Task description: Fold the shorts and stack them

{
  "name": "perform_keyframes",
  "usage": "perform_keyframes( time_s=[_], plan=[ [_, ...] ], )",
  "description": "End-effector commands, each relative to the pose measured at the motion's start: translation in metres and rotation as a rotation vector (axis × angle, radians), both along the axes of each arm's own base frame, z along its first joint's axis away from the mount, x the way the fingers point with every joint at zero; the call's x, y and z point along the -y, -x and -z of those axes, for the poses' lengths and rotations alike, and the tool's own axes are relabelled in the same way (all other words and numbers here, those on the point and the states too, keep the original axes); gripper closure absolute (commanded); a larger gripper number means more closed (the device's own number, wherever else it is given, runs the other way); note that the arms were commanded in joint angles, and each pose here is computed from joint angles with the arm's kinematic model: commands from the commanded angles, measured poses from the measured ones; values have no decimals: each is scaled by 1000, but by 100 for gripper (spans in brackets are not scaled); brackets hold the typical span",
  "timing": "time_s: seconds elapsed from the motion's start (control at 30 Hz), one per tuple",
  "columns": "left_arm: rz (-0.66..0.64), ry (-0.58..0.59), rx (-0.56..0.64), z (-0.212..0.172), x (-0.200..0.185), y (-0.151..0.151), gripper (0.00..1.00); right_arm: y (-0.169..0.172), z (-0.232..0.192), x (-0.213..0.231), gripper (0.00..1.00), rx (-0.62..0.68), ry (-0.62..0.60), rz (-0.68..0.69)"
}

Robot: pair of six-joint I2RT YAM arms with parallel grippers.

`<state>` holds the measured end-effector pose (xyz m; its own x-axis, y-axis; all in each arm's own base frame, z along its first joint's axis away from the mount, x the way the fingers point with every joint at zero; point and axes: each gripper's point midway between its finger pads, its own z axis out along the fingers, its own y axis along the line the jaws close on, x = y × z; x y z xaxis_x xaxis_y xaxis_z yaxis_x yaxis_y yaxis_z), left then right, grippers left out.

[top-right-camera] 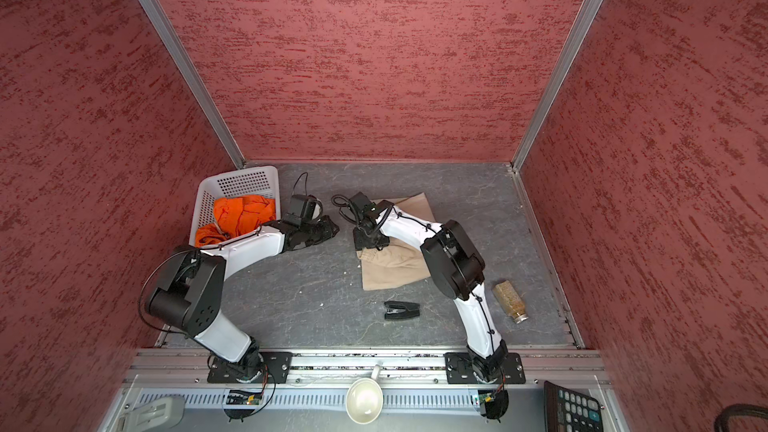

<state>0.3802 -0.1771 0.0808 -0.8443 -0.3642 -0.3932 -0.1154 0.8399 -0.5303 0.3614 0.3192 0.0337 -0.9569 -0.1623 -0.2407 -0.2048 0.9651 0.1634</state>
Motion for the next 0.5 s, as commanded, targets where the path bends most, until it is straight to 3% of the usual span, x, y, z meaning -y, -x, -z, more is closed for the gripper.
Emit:
perform_keyframes(
  time_s=[0.0, 0.13, 0.47],
  plan=[
    [-6, -20, 33, -14, -4, -7, 69, -13, 11, 19, 37, 13, 110, 32],
    [-4, -38, 52, -22, -7, -9, 69, -33, 20, 54, 37, 23, 154, 81],
    [4, -55, 89, -41, -7, -16, 68, -109, 26, 200, 37, 64, 246, 164]
  ],
)
